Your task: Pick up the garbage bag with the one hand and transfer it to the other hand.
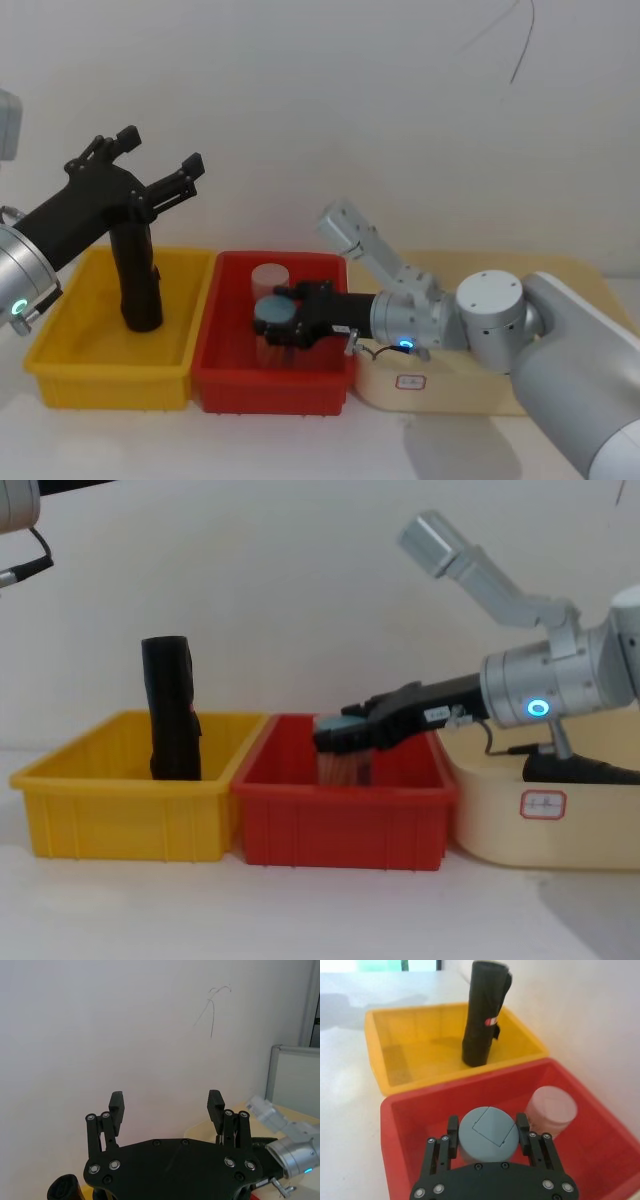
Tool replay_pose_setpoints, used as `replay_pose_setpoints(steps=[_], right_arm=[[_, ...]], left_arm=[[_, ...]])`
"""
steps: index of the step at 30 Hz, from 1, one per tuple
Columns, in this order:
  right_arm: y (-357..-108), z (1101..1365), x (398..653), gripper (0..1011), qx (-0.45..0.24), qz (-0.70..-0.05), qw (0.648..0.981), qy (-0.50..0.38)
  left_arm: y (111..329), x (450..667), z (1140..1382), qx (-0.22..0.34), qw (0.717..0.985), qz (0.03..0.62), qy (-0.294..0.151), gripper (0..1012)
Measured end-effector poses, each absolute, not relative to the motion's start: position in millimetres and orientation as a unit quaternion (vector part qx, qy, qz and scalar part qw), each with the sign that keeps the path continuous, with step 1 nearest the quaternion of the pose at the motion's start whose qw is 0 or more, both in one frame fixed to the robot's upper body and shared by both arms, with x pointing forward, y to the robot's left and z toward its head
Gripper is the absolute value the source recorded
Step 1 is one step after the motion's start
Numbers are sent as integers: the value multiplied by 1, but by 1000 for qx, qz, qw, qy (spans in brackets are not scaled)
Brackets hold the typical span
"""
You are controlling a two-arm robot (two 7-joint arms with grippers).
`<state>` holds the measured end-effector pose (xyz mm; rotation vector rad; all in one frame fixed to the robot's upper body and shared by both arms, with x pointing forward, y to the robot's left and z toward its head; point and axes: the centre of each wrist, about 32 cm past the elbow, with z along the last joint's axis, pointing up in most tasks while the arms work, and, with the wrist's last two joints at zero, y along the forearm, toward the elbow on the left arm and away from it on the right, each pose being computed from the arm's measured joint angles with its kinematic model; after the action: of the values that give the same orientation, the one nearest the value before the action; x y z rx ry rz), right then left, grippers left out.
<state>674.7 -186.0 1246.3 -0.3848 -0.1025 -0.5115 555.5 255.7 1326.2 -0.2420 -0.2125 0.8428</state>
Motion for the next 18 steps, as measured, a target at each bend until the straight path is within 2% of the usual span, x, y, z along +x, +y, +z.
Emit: replay_pose_setpoints(steps=[8,18], right_arm=[[-195,1269,668,676,-164,-271,945,-80],[-225,1301,651,676,-132,-323,929,-120]], left_arm=[[256,556,1326,-117,900,407,-103,1002],[256,556,1326,-117,900,407,-103,1001]])
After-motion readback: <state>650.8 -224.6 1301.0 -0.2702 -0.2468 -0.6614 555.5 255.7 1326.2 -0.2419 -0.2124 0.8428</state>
